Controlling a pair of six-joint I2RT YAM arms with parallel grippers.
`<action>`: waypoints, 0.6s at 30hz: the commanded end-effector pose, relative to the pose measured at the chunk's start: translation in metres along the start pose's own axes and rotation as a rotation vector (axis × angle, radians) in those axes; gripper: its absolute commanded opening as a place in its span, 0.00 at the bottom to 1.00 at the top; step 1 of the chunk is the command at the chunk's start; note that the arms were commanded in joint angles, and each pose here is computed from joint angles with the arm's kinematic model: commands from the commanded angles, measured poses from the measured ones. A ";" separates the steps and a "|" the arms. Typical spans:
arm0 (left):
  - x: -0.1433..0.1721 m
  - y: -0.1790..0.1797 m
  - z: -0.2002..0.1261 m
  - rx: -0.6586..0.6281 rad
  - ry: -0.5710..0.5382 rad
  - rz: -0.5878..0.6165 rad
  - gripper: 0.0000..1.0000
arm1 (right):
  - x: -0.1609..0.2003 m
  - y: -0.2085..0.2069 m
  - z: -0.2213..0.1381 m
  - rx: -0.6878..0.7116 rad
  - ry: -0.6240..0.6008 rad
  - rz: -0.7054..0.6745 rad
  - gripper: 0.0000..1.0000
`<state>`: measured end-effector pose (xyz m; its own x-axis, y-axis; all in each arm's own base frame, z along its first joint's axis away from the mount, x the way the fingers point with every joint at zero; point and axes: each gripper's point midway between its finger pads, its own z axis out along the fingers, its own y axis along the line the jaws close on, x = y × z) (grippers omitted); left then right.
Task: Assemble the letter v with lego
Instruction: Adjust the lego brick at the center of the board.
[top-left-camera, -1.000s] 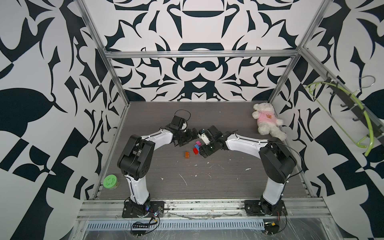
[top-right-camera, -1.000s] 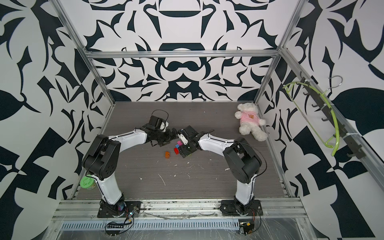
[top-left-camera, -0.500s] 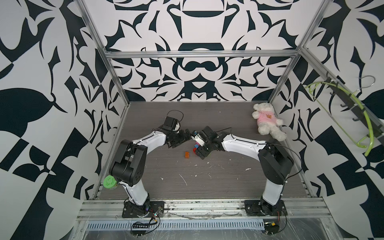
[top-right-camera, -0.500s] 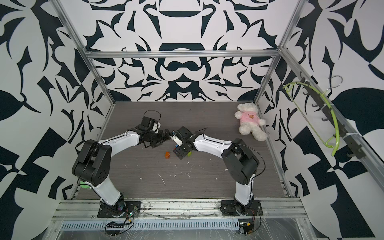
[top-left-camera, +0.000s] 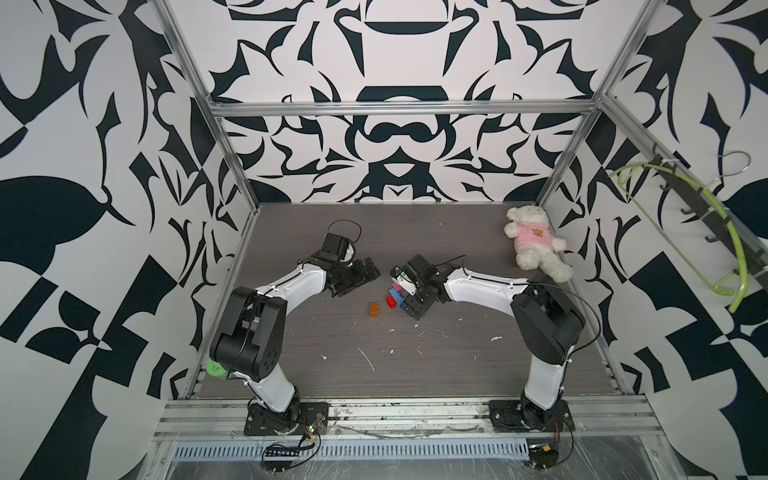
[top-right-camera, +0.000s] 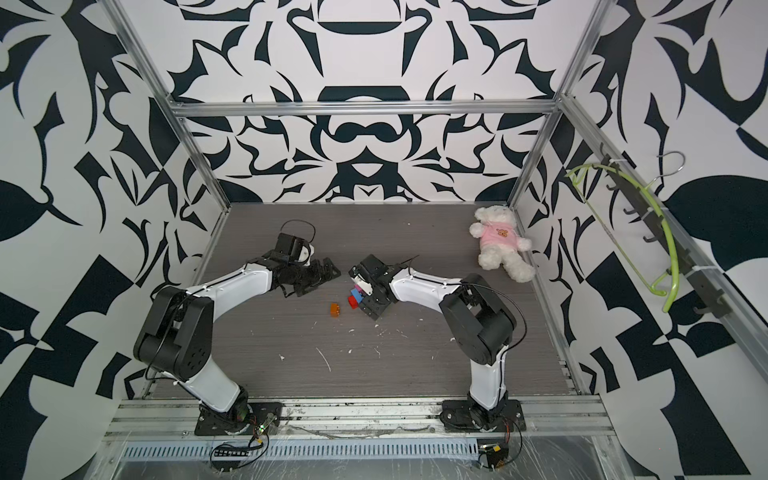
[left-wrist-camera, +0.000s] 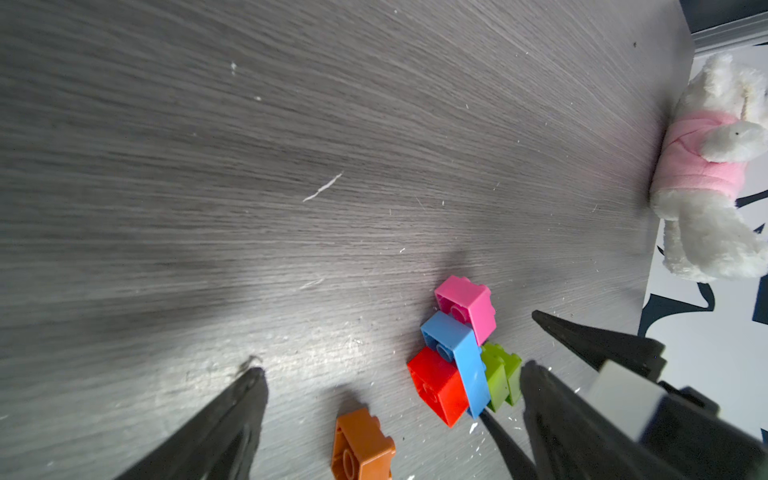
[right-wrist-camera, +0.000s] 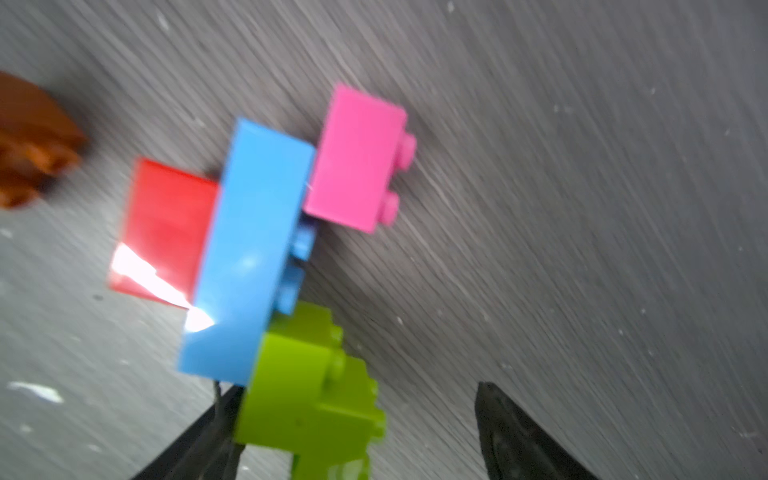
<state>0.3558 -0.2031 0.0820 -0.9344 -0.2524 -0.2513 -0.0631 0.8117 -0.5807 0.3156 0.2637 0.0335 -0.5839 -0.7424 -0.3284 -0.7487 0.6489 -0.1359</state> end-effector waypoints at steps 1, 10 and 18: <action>0.007 0.007 -0.005 -0.018 0.011 0.007 0.99 | 0.006 -0.014 -0.015 0.045 0.009 -0.028 0.87; 0.021 0.011 -0.009 -0.037 0.026 0.024 1.00 | 0.005 -0.052 -0.025 0.080 -0.046 0.065 0.87; 0.047 0.018 -0.001 -0.083 0.067 0.040 1.00 | 0.002 -0.040 -0.038 0.012 -0.114 0.058 0.87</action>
<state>0.3199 -0.2059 0.0626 -0.9559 -0.1875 -0.2259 -0.0428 0.8504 -0.5244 0.3421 0.2190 0.0546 -0.6248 -0.6834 -0.3777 -0.6827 0.7129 -0.1605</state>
